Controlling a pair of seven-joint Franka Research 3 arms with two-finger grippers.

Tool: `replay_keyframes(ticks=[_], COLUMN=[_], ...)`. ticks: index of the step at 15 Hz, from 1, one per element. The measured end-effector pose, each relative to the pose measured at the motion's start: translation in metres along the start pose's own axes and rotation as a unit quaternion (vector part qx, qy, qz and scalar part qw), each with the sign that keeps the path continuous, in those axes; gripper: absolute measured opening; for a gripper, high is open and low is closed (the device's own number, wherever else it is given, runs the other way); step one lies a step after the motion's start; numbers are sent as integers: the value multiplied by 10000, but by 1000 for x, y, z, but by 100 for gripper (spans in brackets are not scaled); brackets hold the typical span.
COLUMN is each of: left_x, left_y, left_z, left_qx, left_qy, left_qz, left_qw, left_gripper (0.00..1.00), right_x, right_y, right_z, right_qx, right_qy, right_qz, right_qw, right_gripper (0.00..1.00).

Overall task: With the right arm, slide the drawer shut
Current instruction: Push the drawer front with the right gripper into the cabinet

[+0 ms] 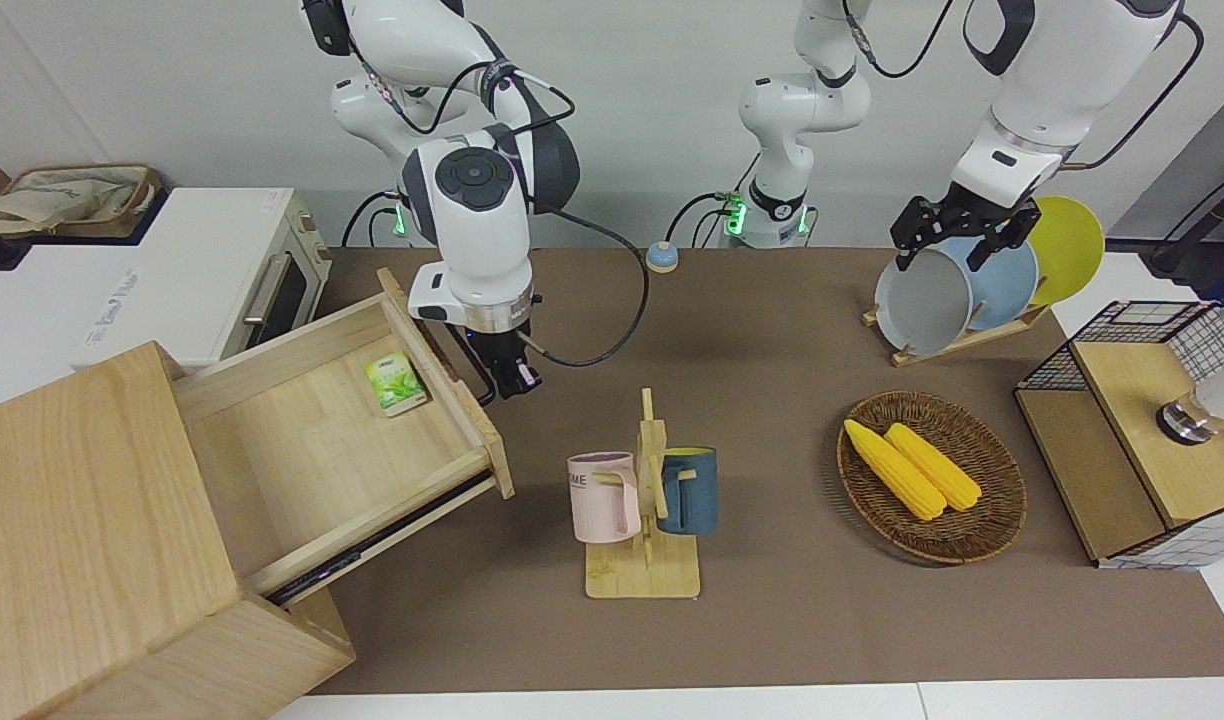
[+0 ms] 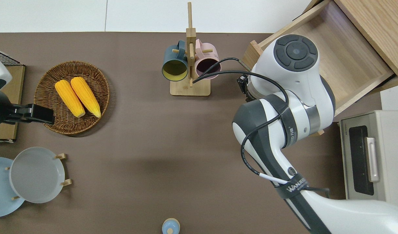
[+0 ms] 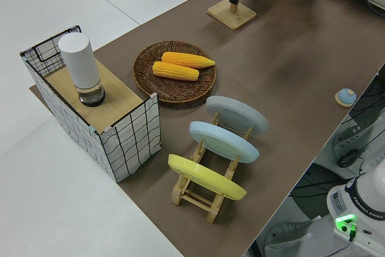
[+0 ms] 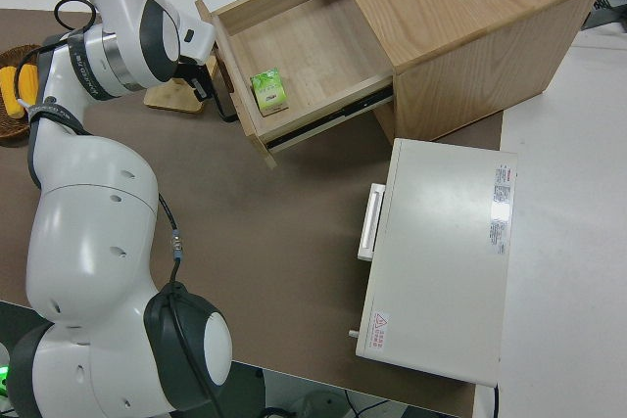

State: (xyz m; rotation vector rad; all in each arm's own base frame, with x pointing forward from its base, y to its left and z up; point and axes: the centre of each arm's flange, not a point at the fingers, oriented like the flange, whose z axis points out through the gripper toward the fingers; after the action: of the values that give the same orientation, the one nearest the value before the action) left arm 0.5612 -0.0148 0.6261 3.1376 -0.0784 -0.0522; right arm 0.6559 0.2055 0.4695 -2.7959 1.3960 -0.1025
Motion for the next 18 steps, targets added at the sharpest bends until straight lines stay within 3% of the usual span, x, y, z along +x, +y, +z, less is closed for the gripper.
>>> replay_keyframes(ticks=[8, 13, 16, 18], left_x=[0, 0, 0, 0], left_y=[0, 0, 0, 0], left_z=[0, 0, 0, 0], left_qx=[0, 0, 0, 0], left_qy=[0, 0, 0, 0], left_qz=[0, 0, 0, 0], left_qw=[10000, 10000, 10000, 10000], left_gripper=[100, 100, 100, 100], right_x=[62, 118, 137, 149], right_y=[17, 38, 40, 45], right_z=[13, 6, 3, 2], right_qx=[3, 97, 320, 451], right_qy=[22, 85, 136, 65], right_qz=[354, 303, 304, 362], right_qw=[9994, 9995, 9989, 9983], right_gripper=[1, 1, 1, 1])
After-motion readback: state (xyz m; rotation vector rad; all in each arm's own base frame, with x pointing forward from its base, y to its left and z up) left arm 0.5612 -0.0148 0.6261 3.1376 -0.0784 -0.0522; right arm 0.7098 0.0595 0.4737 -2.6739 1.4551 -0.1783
